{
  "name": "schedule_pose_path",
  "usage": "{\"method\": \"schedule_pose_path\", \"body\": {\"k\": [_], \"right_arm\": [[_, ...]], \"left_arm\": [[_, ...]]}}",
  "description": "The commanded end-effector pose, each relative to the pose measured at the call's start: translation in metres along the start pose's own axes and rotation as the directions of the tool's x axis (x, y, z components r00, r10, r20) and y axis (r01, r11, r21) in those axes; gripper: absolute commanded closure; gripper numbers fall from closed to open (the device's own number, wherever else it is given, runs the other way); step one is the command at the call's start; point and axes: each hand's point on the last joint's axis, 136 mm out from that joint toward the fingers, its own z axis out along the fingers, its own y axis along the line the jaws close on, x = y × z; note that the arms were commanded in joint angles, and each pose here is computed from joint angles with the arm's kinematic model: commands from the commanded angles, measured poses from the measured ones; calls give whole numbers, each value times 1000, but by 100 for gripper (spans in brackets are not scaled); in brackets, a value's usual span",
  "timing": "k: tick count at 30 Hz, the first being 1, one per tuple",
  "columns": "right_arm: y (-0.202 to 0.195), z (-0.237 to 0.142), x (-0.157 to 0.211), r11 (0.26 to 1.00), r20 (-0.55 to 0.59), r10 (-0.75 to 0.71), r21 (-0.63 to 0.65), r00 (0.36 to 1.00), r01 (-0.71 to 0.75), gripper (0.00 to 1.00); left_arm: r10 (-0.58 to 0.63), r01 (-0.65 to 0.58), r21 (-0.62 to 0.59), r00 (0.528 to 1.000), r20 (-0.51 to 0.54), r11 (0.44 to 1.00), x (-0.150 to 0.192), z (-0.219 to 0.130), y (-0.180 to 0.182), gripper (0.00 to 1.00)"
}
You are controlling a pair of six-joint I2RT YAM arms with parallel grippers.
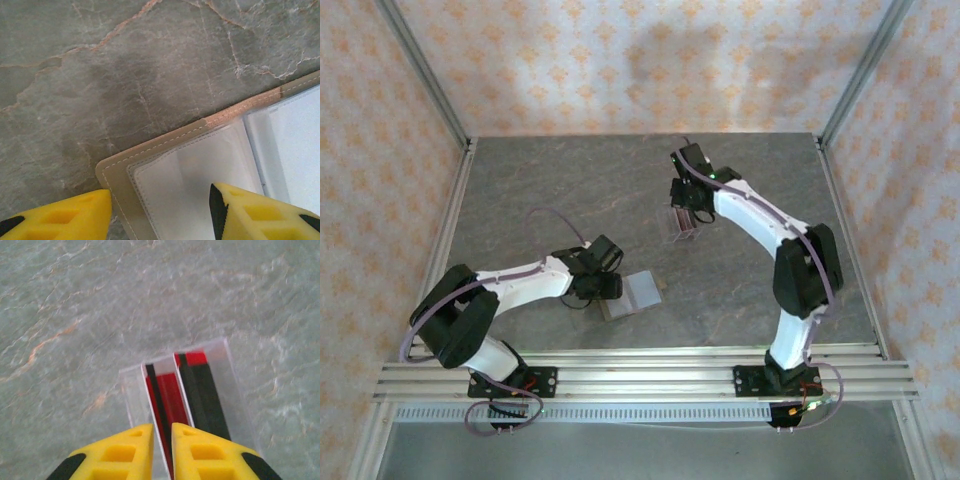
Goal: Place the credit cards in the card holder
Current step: Pick up the credit card from the storage box.
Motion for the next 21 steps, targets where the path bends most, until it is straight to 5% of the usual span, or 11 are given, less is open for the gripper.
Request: {"method": "schedule_pose_path", "body": {"k": [1, 11, 21], "right_arm": [[-9, 11, -7, 990, -33, -88, 110, 996, 91, 85], [-9, 45, -46, 937, -69, -203, 277, 977, 214, 89], [-10, 63, -36, 919, -142, -234, 289, 962, 267, 89]], "left_arm": [[45, -47, 48, 998, 39, 998, -14, -4, -14, 45], [62, -63, 46, 998, 35, 997, -12, -6, -13, 45], [56, -56, 80, 998, 6, 995, -8, -1, -19, 46]]}}
